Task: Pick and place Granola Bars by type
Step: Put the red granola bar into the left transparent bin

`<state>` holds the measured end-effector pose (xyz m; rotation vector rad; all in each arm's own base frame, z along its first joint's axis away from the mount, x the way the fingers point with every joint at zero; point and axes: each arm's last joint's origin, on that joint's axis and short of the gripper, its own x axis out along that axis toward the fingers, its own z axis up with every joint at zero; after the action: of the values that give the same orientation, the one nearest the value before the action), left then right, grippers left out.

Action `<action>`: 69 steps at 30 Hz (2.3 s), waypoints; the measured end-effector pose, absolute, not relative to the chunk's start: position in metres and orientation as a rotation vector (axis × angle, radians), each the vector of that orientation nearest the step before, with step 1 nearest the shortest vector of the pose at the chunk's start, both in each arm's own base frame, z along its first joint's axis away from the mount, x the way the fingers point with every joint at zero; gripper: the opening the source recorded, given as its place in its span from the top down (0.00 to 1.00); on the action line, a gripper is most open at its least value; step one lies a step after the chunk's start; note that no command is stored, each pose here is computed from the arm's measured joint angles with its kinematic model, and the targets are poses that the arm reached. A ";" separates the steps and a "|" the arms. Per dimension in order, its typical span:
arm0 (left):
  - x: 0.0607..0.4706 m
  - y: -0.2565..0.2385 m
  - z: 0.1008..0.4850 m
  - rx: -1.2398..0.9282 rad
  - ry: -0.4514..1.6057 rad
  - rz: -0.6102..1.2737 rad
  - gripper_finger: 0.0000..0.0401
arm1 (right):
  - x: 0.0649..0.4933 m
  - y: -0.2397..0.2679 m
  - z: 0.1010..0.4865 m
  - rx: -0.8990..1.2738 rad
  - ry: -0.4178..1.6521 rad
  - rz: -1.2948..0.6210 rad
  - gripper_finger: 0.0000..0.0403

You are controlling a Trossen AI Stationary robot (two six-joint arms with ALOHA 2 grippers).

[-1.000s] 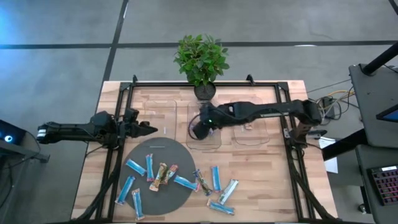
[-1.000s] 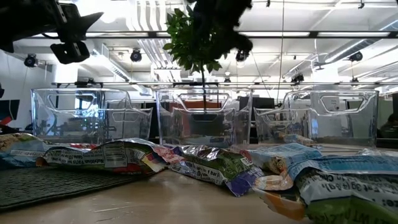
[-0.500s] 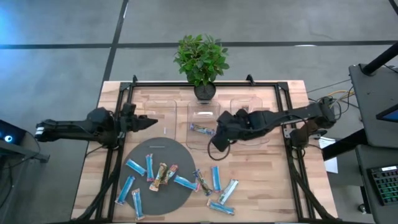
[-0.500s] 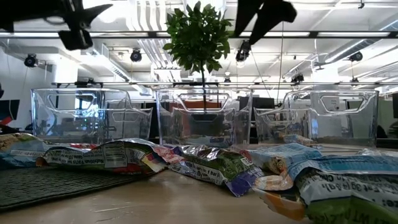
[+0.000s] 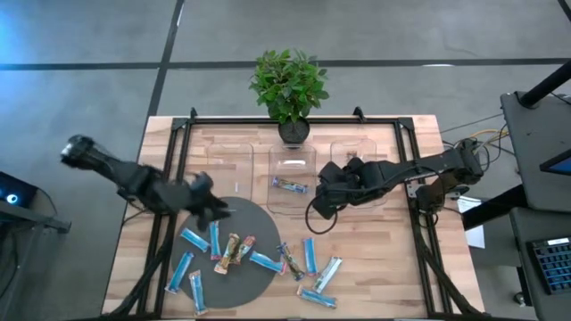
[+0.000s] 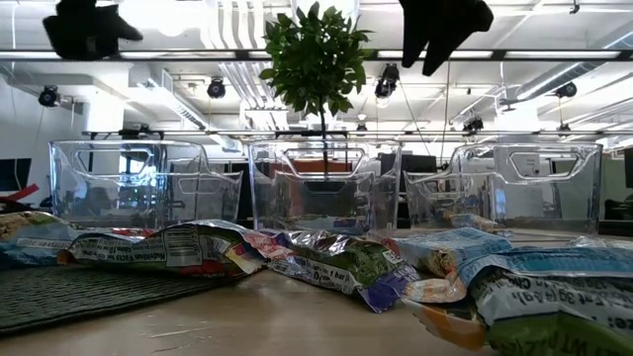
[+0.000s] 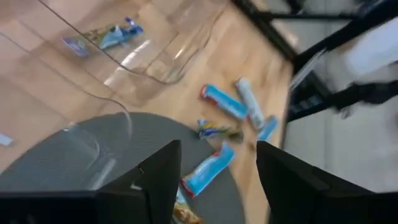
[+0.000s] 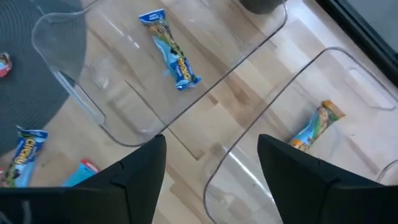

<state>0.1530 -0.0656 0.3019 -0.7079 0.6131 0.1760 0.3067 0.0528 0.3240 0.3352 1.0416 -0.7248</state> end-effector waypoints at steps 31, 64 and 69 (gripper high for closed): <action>0.239 -0.206 0.203 -0.618 0.944 0.593 0.53 | 0.320 -0.027 0.329 -0.188 1.106 -0.693 0.40; 0.269 -0.158 0.151 -0.843 1.114 0.707 0.53 | 0.316 -0.024 0.315 -0.136 1.154 -0.685 0.40; 0.270 -0.159 0.152 -0.847 1.115 0.697 0.53 | 0.315 -0.024 0.314 -0.118 1.149 -0.698 0.40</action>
<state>0.2702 -0.1586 0.1516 -0.8470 1.1147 0.6966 0.3154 -0.0245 0.3144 -0.1183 1.1493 -0.6980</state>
